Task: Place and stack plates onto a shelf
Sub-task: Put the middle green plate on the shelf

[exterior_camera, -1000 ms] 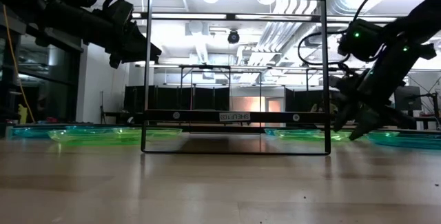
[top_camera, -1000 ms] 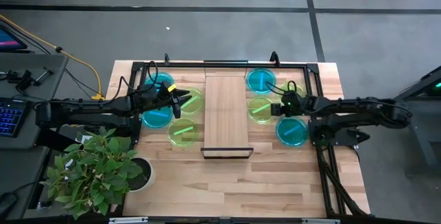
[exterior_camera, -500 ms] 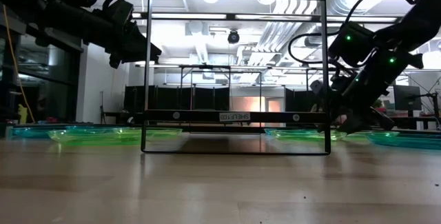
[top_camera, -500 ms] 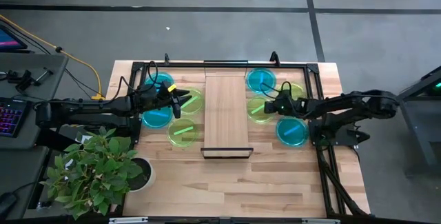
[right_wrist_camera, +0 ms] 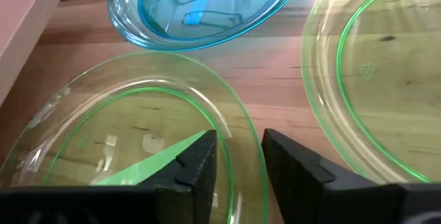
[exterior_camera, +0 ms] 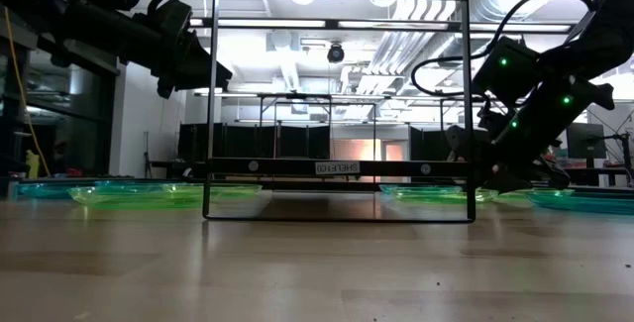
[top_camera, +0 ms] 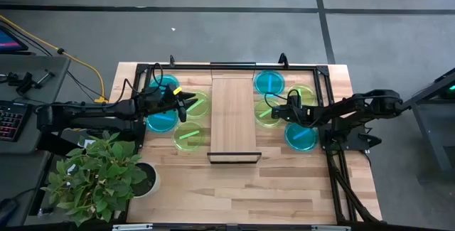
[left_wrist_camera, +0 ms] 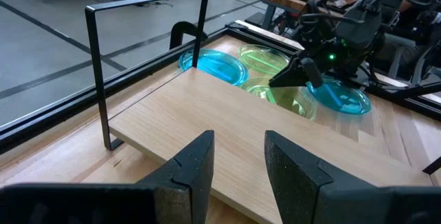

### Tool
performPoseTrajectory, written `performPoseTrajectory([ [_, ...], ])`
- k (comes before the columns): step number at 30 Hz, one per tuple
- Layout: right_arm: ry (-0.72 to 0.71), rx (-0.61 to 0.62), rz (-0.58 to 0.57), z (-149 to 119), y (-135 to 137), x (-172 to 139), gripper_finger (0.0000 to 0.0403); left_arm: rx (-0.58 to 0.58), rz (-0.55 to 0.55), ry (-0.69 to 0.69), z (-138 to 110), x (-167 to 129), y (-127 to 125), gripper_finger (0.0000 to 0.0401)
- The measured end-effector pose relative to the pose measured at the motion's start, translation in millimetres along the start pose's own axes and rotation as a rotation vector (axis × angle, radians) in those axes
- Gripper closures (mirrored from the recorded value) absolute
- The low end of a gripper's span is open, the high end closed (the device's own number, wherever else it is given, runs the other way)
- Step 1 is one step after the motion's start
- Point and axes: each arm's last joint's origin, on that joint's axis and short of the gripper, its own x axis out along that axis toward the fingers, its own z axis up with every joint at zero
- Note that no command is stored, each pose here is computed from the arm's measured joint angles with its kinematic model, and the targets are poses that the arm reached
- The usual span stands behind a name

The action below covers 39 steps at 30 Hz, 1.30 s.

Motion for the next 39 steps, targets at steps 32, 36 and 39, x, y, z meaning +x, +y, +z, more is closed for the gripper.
performPoseTrajectory([
  [32,-0.061,-0.078,0.130,26,-4,-40,0.0402,0.000,-0.001,-0.001,0,0,0,0.0284],
  [36,-0.092,-0.062,0.175,32,-3,-48,0.0402,0.000,-0.001,-0.001,0,0,0,0.0284],
  [39,-0.118,-0.055,0.203,36,-2,-53,0.0402,0.000,-0.001,-0.001,0,0,0,0.0284],
])
